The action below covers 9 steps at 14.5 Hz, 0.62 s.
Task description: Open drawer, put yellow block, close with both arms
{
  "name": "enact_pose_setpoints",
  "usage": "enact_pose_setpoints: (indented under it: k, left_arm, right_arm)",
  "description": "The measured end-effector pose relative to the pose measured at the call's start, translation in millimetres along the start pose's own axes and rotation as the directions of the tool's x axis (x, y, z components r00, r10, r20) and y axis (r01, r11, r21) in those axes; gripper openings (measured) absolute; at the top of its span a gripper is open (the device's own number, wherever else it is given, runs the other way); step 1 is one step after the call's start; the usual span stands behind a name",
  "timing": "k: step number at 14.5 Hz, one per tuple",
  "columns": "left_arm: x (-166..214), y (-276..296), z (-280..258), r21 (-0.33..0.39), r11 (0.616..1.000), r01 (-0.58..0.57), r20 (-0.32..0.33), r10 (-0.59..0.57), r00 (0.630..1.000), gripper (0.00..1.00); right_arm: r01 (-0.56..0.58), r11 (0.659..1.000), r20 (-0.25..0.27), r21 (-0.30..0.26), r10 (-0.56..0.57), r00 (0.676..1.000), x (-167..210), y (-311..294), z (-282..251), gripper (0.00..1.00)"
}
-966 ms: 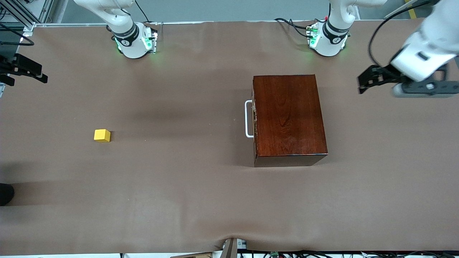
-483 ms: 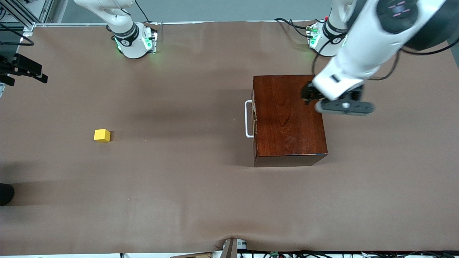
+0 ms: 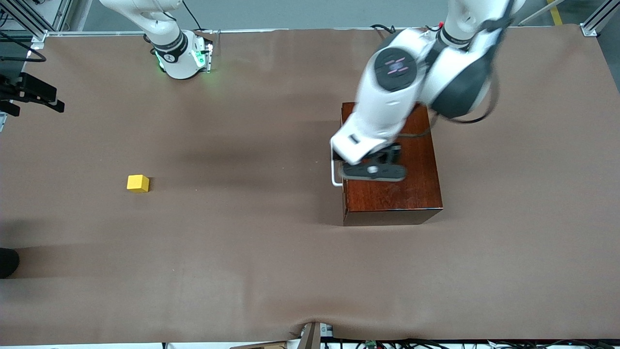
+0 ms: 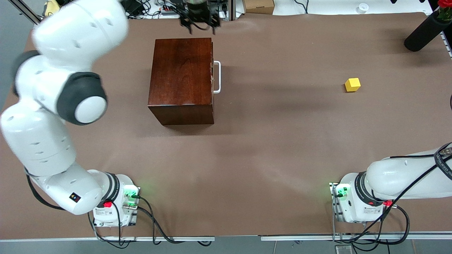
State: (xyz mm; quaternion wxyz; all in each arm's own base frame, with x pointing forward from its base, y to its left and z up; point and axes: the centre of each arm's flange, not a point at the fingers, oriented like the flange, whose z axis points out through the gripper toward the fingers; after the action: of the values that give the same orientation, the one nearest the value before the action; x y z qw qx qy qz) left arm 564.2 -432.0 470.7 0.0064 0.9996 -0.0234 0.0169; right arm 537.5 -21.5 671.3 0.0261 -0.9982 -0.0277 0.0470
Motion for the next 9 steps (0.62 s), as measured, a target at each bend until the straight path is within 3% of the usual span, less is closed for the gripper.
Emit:
enact_pose_setpoints:
  k: [7,9]
  left_arm:
    - [-11.1,87.8,79.5,0.029,0.999,0.029,-0.061,-0.027,0.998,1.0]
    - [-23.0,106.8,107.4,0.066,0.997,0.033,-0.066,-0.029,0.997,1.0]
  right_arm:
    - [0.0,1.0,0.0,0.001,0.0,1.0,0.0,0.1,0.1,1.0]
    - [0.0,1.0,0.0,0.001,0.0,1.0,0.0,0.0,0.1,1.0]
